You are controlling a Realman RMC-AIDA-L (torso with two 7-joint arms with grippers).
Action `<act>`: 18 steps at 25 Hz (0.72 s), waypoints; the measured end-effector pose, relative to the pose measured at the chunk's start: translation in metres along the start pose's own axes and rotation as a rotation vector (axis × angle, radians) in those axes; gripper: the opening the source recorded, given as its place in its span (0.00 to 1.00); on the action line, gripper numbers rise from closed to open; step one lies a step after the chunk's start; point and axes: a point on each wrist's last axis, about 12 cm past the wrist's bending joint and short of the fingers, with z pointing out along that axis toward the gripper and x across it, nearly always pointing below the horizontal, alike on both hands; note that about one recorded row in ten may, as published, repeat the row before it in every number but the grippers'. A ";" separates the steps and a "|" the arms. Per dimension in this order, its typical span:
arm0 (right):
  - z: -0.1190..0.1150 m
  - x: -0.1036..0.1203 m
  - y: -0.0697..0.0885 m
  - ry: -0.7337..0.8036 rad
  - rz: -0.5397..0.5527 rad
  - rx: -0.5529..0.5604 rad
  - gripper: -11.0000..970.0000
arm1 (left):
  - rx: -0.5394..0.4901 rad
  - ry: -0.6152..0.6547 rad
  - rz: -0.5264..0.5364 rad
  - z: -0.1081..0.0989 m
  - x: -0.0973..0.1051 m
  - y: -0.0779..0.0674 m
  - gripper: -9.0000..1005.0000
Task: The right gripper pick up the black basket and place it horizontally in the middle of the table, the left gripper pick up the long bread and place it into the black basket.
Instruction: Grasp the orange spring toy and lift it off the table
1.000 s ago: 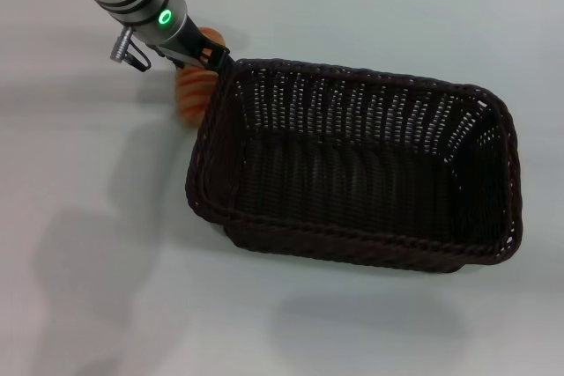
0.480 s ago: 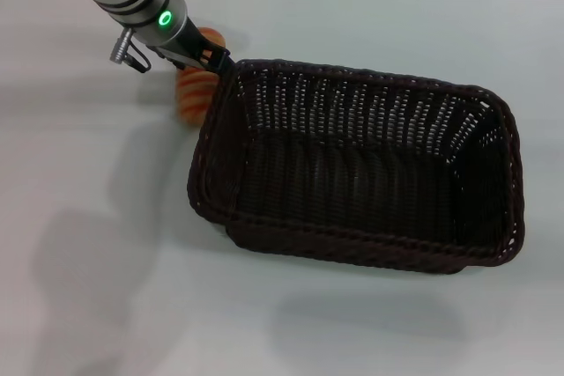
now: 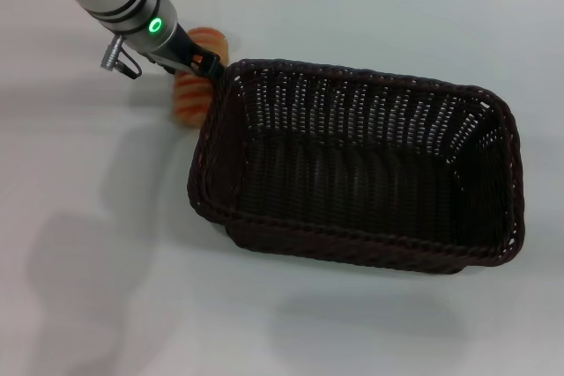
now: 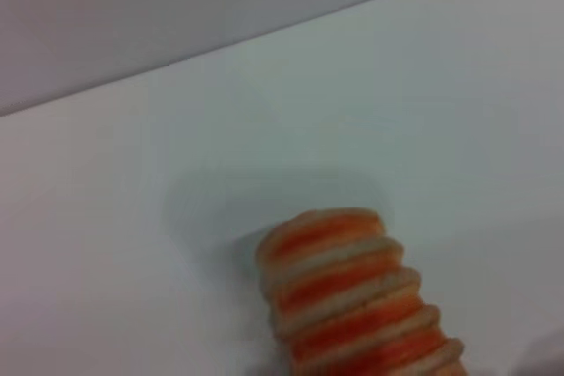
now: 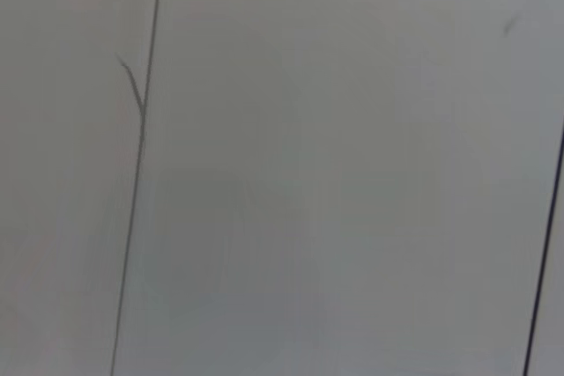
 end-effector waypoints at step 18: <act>0.010 -0.006 0.004 -0.028 -0.004 -0.035 0.65 | -0.009 0.035 0.027 0.003 0.009 0.001 0.78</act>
